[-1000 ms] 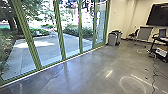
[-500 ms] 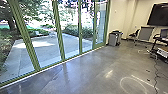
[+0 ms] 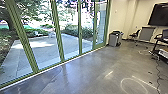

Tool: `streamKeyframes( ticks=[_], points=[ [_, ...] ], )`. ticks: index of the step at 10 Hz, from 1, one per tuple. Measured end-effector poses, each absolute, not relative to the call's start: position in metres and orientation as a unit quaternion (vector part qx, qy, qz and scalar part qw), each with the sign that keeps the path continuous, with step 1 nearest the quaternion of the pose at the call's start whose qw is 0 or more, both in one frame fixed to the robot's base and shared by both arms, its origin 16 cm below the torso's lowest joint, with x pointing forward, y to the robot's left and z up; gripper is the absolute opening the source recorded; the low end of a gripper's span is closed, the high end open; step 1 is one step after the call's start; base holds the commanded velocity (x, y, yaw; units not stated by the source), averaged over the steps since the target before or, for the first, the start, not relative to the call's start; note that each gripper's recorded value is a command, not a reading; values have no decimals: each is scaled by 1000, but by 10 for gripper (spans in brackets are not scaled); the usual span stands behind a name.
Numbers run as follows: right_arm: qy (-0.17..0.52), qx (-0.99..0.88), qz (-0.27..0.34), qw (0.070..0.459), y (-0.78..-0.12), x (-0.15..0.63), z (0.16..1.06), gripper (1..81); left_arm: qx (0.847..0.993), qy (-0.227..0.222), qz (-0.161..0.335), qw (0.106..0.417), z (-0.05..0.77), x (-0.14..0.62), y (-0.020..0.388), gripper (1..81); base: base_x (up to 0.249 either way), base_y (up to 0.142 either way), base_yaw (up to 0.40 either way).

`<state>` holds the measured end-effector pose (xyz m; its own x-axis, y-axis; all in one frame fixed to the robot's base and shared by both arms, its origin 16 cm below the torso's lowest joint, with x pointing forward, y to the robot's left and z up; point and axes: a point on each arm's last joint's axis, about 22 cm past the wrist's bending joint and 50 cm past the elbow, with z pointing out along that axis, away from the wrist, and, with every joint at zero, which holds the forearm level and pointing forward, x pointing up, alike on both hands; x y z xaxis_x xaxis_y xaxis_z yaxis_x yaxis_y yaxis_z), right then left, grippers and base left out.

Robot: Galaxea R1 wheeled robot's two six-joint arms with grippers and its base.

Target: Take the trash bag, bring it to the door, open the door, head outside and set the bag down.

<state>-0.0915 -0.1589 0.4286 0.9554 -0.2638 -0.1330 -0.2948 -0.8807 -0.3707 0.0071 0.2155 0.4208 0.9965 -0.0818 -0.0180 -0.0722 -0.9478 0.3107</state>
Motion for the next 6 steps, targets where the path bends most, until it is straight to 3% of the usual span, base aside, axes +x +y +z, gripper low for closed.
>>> streamKeyframes(
  ticks=[6],
  points=[
    [144,-969,39,197,-159,-91,429,811,986,-39,-15,159,421,8,211,10,151,-67,0]
  ],
)
